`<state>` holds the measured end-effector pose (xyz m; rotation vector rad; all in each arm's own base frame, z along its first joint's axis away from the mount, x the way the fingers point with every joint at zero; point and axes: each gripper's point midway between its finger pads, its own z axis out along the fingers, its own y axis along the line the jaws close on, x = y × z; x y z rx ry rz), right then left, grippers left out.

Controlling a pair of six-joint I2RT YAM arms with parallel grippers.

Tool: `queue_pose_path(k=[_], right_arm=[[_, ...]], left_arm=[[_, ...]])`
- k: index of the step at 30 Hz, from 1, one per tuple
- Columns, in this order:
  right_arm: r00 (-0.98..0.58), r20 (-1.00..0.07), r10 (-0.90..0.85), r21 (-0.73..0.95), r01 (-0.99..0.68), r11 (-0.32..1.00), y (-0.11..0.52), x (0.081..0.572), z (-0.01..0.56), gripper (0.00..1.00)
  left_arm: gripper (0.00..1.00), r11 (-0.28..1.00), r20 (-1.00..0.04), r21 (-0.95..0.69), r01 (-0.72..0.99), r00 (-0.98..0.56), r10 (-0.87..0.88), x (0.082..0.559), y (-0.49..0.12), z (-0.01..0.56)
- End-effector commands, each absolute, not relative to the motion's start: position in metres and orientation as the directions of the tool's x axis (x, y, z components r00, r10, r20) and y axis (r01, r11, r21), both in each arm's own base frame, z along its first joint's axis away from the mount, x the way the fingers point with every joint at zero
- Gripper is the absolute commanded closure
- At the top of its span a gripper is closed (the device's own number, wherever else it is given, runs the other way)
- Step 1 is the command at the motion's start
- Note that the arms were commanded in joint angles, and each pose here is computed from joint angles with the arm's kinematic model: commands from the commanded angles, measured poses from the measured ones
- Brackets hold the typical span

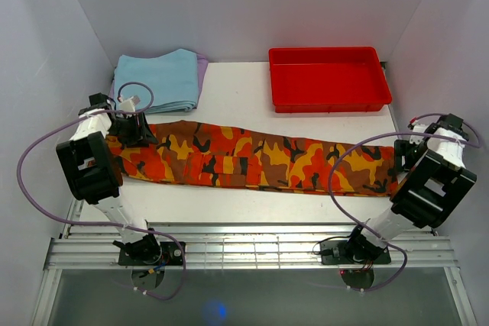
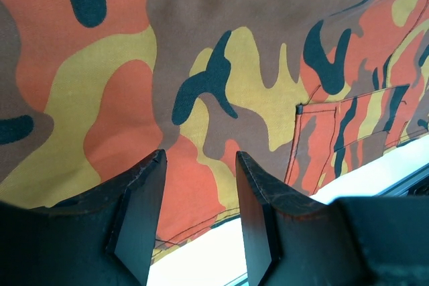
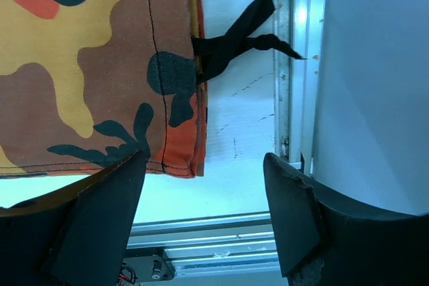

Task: Fold and stack the trousers
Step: Fold the trousers

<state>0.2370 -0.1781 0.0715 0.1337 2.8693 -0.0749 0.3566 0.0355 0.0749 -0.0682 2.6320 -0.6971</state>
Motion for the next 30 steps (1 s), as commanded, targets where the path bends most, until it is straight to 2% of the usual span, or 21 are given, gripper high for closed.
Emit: queue_pose_path(k=[1,6,12,15,17,21,22,26,30], right_arm=[[-0.966,-0.249,0.076,-0.033,0.087,0.996,-0.180,0.238,0.056,0.23],[-0.968,-0.218,0.122,0.020,0.121,0.992,-0.175,0.240,0.029,0.23],[-0.963,-0.185,0.194,0.176,0.162,0.971,-0.147,0.242,0.009,0.30],[-0.962,-0.165,0.218,0.252,0.173,0.952,-0.133,0.243,0.004,0.40],[-0.962,-0.152,0.227,0.297,0.175,0.939,-0.125,0.242,0.005,0.55],[-0.959,-0.196,0.206,0.266,0.150,0.952,-0.136,0.252,0.024,0.82],[-0.961,-0.202,0.189,0.248,0.136,0.959,-0.139,0.251,0.033,0.92],[-0.947,-0.293,0.129,0.136,0.092,0.986,-0.167,0.262,0.074,0.92],[-0.941,-0.333,0.065,0.028,0.060,0.998,-0.198,0.256,0.099,0.92]], left_arm=[[0.44,0.864,-0.431,-0.496,0.088,-0.889,-0.157,0.369,0.033,0.091],[0.44,0.870,-0.446,-0.484,0.091,-0.882,-0.155,0.370,0.034,0.097],[0.43,0.867,-0.463,-0.492,0.085,-0.869,-0.178,0.374,0.034,0.105],[0.43,0.869,-0.465,-0.489,0.080,-0.866,-0.183,0.374,0.034,0.105],[0.43,0.870,-0.467,-0.487,0.079,-0.865,-0.183,0.373,0.033,0.104],[0.43,0.870,-0.462,-0.487,0.069,-0.867,-0.189,0.372,0.033,0.103],[0.43,0.874,-0.466,-0.481,0.067,-0.864,-0.190,0.373,0.035,0.103],[0.39,0.895,-0.490,-0.443,0.057,-0.851,-0.189,0.375,0.041,0.107],[0.32,0.921,-0.549,-0.383,0.070,-0.819,-0.166,0.373,0.048,0.122]])
